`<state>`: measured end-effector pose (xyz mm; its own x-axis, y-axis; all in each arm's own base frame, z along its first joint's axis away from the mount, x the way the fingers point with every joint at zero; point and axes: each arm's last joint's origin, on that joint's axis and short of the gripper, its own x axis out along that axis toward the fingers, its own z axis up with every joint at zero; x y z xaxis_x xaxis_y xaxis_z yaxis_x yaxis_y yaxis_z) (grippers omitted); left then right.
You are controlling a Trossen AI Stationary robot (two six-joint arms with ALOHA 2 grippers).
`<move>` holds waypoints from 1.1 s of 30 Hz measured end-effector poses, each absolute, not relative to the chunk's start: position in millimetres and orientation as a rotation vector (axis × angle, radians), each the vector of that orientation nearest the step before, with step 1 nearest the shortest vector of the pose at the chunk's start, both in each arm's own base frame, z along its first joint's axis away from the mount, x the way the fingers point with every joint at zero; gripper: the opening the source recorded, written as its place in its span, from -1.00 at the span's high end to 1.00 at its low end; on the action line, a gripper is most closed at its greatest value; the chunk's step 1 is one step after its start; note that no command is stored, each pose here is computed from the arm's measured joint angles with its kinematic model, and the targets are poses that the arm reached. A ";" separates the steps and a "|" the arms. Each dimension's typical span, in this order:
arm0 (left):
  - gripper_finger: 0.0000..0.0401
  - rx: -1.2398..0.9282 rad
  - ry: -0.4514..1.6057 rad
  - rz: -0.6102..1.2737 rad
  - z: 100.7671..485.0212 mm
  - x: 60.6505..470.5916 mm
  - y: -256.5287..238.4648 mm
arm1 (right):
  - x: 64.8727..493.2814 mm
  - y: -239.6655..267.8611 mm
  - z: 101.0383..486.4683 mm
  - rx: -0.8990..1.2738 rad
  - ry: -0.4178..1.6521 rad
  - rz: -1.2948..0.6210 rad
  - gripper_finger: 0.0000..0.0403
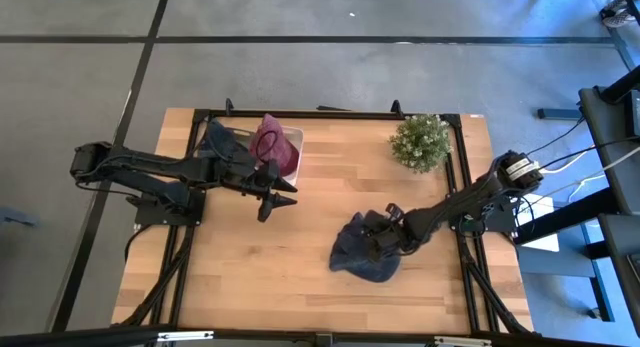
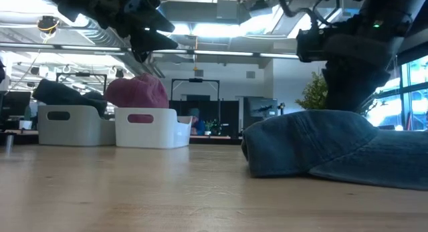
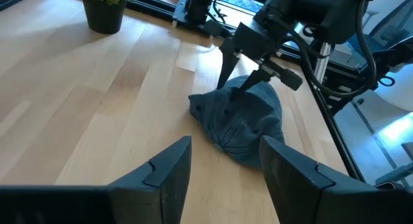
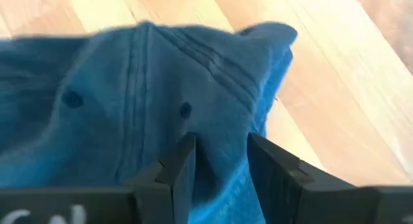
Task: Pick & Place hat
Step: Put the blue cap into the gray bin
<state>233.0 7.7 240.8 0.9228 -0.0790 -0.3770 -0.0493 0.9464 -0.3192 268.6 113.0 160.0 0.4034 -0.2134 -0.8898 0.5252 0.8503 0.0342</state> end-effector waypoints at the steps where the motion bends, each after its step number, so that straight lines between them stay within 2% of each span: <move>1: 0.10 -0.331 0.397 -0.016 240.8 233.0 7.7 | 270.2 112.4 159.4 0.339 1.052 -0.477 0.32; 4: 0.09 -0.331 0.398 -0.016 240.7 232.9 7.7 | 271.4 109.1 158.5 0.325 1.060 -0.480 0.49; 8: 0.10 -0.331 0.399 -0.021 240.6 232.9 7.2 | 272.9 106.0 158.8 0.255 1.059 -0.460 0.89; 9: 0.10 -0.332 0.399 -0.023 240.7 232.9 7.1 | 273.0 105.7 158.9 0.231 1.054 -0.459 0.93; 16: 0.09 -0.367 0.396 0.002 240.7 233.0 7.7 | 277.5 103.1 172.8 0.070 0.950 -0.505 0.97; 24: -0.09 -0.566 0.369 0.120 241.3 232.9 16.2 | 296.8 107.1 227.1 -0.190 0.780 -0.471 0.97; 29: -0.12 -0.552 0.366 0.121 241.4 232.9 17.5 | 311.6 105.4 261.5 -0.301 0.707 -0.465 0.97; 33: -0.11 -0.451 0.376 0.076 241.4 233.0 15.0 | 321.4 99.7 283.2 -0.321 0.660 -0.465 0.97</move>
<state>233.0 15.0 241.4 0.9285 -0.0108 -0.3713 -0.1539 0.8986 -0.4110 321.4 99.7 283.2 0.6940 -0.5079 -0.5103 0.3089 0.8502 -0.4263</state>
